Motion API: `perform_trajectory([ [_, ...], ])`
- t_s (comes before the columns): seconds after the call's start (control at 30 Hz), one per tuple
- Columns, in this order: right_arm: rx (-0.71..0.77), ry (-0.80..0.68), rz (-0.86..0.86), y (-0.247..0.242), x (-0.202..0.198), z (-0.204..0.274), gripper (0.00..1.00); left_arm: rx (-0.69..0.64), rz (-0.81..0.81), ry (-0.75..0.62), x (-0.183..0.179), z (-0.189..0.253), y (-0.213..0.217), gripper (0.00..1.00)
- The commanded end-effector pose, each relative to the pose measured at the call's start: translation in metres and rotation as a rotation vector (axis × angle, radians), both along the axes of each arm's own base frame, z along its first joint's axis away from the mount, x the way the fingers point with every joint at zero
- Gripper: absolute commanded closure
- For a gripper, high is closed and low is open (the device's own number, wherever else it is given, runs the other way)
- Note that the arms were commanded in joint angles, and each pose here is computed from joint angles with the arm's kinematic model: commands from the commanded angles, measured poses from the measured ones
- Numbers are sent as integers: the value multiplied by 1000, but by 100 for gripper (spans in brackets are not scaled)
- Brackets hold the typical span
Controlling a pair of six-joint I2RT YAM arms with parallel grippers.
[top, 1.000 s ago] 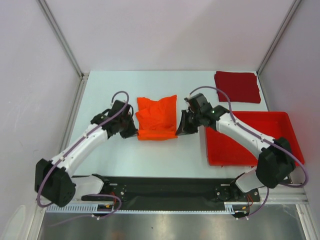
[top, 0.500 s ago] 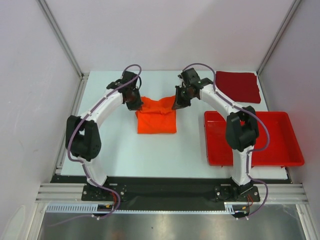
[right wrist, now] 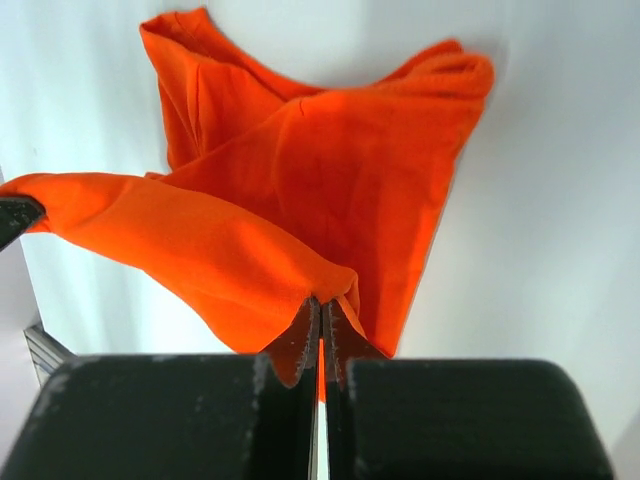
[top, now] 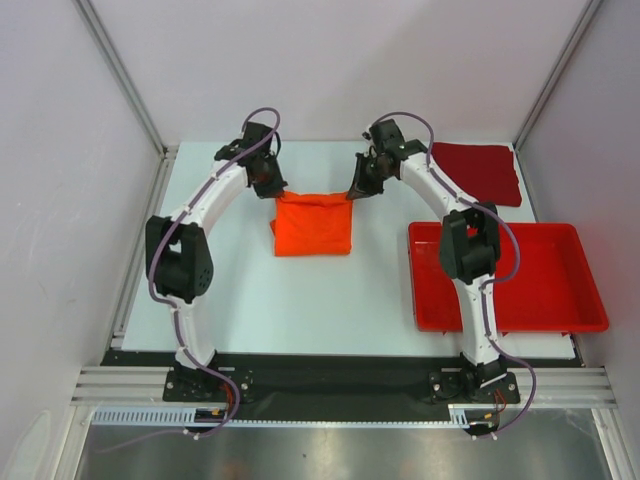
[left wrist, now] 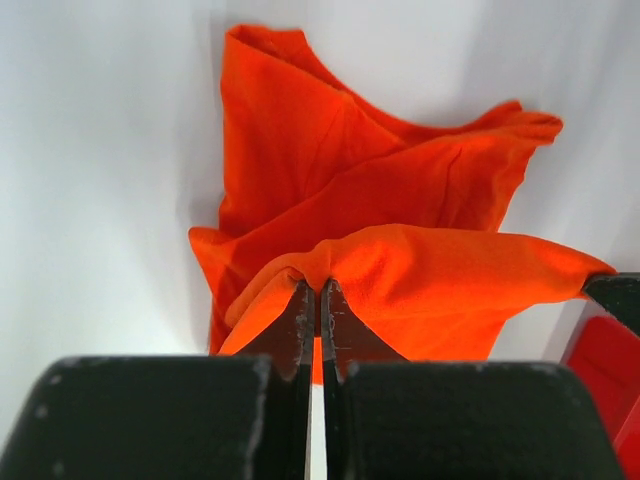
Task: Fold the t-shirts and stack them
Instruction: Fold the tshirt
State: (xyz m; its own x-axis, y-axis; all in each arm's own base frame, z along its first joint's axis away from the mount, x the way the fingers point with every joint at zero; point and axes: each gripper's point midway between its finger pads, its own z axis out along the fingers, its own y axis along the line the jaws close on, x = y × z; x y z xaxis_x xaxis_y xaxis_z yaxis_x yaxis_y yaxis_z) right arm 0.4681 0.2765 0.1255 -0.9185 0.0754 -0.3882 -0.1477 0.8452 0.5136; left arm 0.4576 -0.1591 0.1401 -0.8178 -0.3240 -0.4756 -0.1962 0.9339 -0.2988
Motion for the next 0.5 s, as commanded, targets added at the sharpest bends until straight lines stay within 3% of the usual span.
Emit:
perform_trajectory([
  [0.0, 39, -36, 16, 3, 19, 6, 100, -4, 8, -50, 25, 10, 7, 100],
  [0.47, 85, -63, -15, 4, 56, -8, 100, -21, -1, -63, 58, -12, 6, 100],
])
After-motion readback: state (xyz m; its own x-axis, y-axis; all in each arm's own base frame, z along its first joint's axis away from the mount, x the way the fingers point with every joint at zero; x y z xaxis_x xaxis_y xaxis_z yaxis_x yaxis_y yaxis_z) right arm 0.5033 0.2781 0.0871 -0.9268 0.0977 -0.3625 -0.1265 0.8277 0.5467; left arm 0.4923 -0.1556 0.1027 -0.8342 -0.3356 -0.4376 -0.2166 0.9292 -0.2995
